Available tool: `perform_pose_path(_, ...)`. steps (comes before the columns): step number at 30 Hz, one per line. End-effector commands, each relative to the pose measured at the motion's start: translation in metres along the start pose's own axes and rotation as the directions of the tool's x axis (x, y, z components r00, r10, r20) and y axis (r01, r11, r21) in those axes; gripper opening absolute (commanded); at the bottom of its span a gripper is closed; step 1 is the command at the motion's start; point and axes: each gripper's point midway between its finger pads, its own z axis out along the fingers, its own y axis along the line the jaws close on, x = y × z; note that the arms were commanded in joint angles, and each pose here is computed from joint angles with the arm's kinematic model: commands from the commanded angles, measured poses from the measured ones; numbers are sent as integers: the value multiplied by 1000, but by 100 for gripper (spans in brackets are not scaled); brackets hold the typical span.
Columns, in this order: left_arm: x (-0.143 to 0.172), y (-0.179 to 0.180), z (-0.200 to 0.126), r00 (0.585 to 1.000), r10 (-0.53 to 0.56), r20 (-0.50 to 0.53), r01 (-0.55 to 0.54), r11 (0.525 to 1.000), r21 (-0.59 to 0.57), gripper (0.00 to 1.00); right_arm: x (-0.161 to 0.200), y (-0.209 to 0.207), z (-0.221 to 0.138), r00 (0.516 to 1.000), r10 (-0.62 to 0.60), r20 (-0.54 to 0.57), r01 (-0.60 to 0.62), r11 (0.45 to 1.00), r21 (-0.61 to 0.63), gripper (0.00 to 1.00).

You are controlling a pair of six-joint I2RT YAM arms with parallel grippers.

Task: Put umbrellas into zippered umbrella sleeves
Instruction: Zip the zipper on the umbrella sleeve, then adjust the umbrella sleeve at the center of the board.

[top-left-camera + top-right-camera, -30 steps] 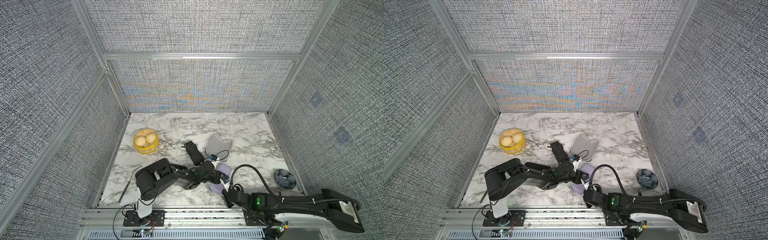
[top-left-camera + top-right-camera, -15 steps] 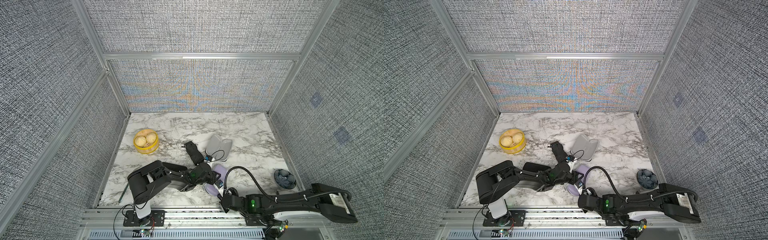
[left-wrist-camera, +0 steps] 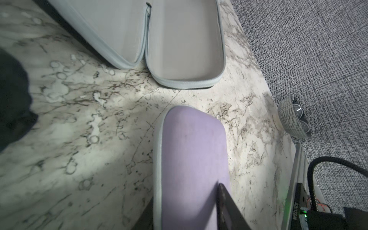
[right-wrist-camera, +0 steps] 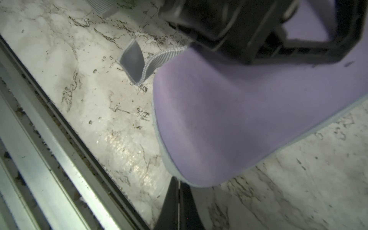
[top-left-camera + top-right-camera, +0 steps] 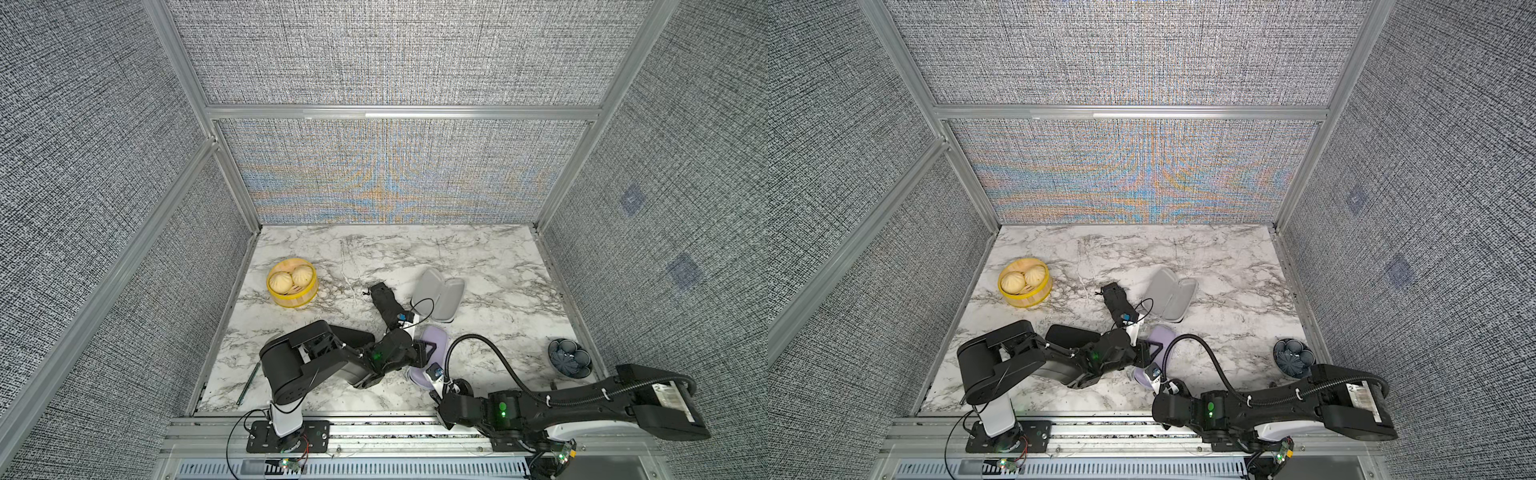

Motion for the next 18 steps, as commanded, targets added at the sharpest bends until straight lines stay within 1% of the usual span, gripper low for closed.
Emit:
perform_pose_path(1, -14, 18, 1, 996, 2, 92, 5, 997, -79, 26, -19, 24, 2, 999, 25, 44, -21, 997, -76, 0)
perform_pose_path(3, -14, 17, 1, 996, 9, 91, 0, 996, -90, 26, -21, 31, 7, 999, 13, 33, -10, 997, -80, 0)
perform_pose_path(6, -17, 20, -3, 994, 15, 107, -3, 994, -113, 26, -25, 33, 15, 999, 23, 29, -21, 998, -53, 0)
perform_pose_path(9, -20, 24, -8, 991, 3, 132, 14, 992, -127, 26, -37, 40, 19, 997, 41, 65, -37, 998, -57, 0)
perform_pose_path(12, -19, 24, -10, 990, -11, 137, 28, 992, -120, 26, -46, 40, 24, 996, 41, 83, -39, 999, -27, 0)
perform_pose_path(18, -20, 24, -21, 989, -7, 149, 26, 992, -124, 27, -33, 20, 31, 996, 82, 36, -82, 997, 4, 0)
